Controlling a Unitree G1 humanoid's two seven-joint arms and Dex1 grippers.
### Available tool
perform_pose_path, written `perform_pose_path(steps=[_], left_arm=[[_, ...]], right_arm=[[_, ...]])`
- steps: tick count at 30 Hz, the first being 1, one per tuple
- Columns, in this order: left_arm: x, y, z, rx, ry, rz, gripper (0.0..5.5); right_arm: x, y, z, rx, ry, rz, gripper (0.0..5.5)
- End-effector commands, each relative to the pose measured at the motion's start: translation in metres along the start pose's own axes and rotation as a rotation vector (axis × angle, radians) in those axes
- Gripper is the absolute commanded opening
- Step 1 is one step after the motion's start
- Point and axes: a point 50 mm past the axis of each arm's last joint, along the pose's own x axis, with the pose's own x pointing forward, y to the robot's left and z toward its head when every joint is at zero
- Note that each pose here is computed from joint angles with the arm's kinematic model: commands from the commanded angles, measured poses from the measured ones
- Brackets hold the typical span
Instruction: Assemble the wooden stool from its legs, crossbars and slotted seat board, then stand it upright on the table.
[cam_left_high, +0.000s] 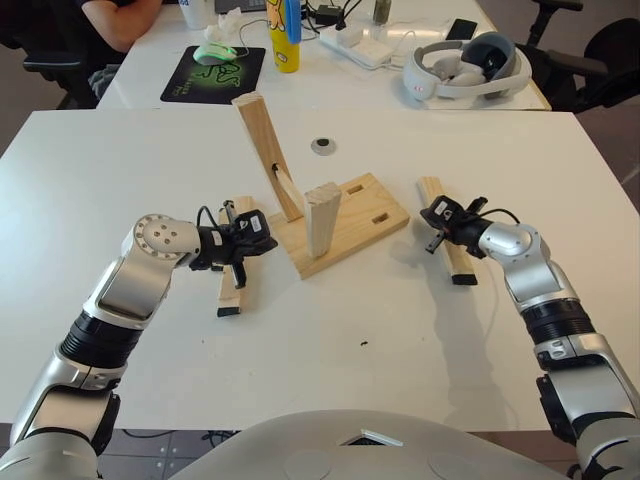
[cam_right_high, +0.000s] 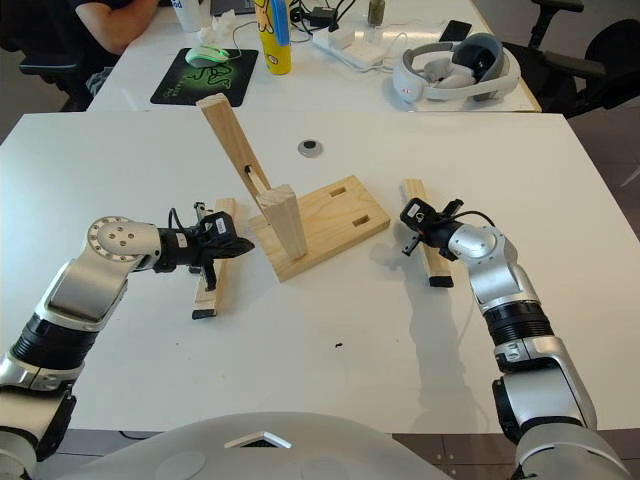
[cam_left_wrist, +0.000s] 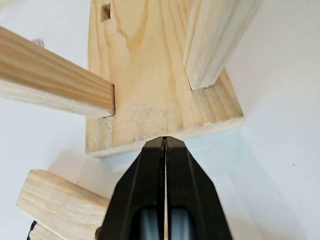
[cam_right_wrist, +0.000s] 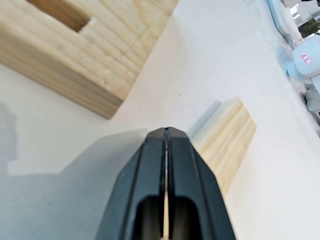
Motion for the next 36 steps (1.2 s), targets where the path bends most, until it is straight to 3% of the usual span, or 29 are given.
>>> perform_pose_path(steps=[1, 15, 25, 36], left_arm=[[-0.003, -0.005, -0.004, 0.016, 0.048, -0.04, 0.02], [0.024, -0.017, -0.011, -0.031, 0.054, -0.029, 0.02], [0.05, -0.005, -0.01, -0.035, 0.029, 0.019, 0.02], [0.056, 0.014, -0.016, 0.001, 0.026, 0.014, 0.02]], right_arm=[[0.007, -0.004, 0.001, -0.034, -0.009, -0.006, 0.0], [0.022, 0.006, 0.014, -0.035, -0.112, 0.053, 0.0], [0.023, 0.021, 0.018, -0.022, -0.159, 0.12, 0.0], [-0.015, 0.075, 0.048, -0.066, -0.301, 0.302, 0.0]])
